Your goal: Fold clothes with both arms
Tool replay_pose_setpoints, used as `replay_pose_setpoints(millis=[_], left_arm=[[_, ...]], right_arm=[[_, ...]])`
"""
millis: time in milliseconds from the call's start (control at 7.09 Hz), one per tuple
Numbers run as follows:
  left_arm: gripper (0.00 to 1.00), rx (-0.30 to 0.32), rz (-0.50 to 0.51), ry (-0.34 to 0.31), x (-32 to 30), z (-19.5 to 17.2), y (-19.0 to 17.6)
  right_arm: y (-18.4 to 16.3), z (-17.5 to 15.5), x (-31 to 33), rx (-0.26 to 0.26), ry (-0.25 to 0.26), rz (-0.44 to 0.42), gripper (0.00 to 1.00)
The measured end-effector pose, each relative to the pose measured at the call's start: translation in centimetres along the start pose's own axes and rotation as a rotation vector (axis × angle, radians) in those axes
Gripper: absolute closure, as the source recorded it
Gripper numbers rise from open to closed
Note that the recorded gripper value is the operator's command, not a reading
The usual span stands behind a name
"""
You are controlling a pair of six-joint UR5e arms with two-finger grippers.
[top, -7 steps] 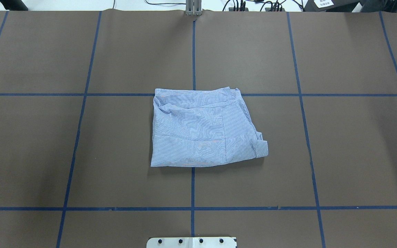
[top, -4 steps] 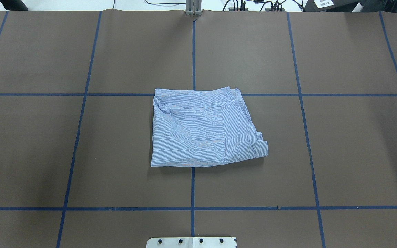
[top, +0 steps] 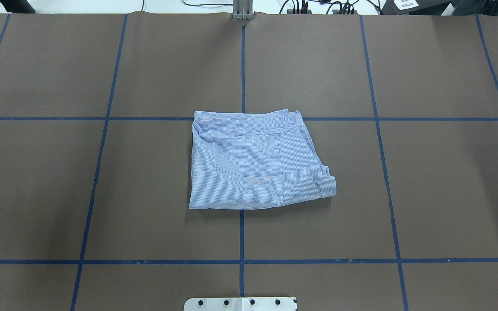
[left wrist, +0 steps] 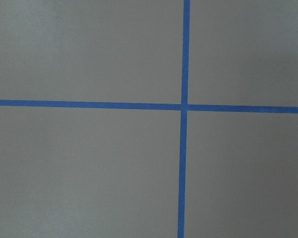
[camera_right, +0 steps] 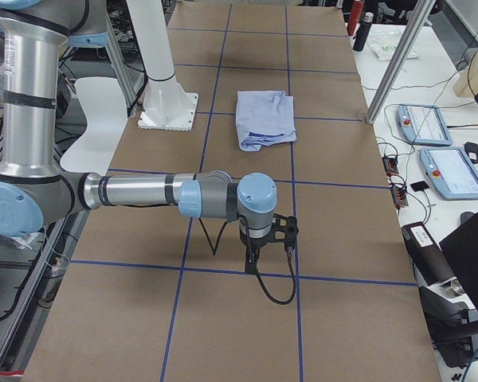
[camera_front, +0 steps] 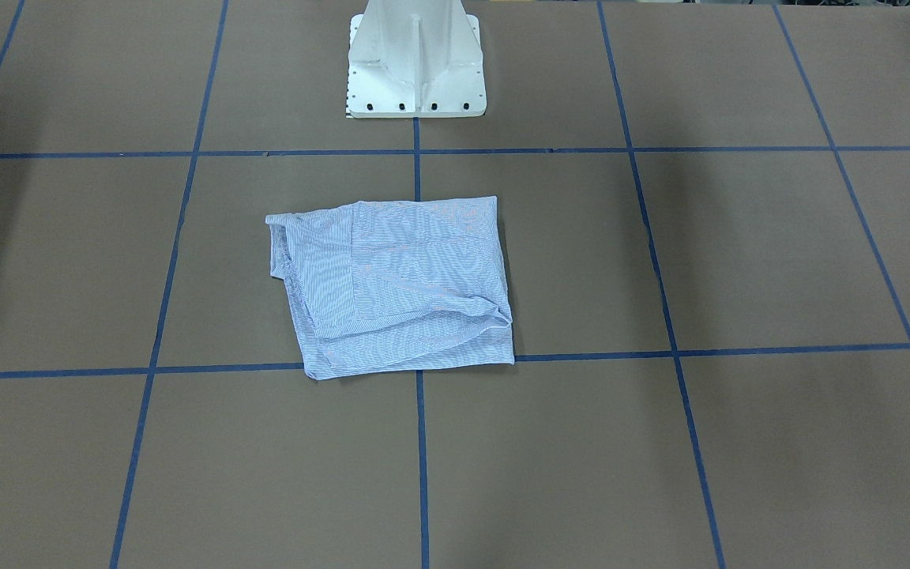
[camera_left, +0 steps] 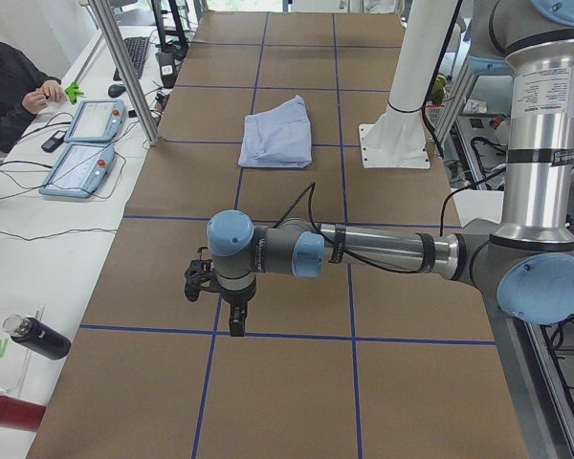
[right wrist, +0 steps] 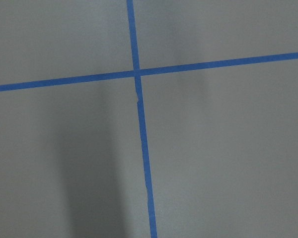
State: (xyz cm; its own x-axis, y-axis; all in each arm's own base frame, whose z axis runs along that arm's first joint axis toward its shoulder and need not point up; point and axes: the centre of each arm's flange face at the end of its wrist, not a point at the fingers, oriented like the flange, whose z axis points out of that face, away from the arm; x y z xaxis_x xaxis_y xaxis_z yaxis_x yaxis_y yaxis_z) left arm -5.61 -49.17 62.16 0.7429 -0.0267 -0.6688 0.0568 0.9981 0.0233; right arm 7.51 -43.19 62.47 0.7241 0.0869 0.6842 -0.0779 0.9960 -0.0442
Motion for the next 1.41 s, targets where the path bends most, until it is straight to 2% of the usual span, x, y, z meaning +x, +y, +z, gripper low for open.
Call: replay_pose_setpoints(millis=[423,1411], left_arm=[[0.00,0.000,0.000,0.000,0.00,0.00,0.00],[0.00,0.000,0.000,0.000,0.04,-0.04,0.00]], right_arm=[[0.31,0.60,-0.14,-0.017,-0.009,-0.029,0.00],[0.21,0.68,-0.29,-0.016,-0.018,-0.020,0.00]])
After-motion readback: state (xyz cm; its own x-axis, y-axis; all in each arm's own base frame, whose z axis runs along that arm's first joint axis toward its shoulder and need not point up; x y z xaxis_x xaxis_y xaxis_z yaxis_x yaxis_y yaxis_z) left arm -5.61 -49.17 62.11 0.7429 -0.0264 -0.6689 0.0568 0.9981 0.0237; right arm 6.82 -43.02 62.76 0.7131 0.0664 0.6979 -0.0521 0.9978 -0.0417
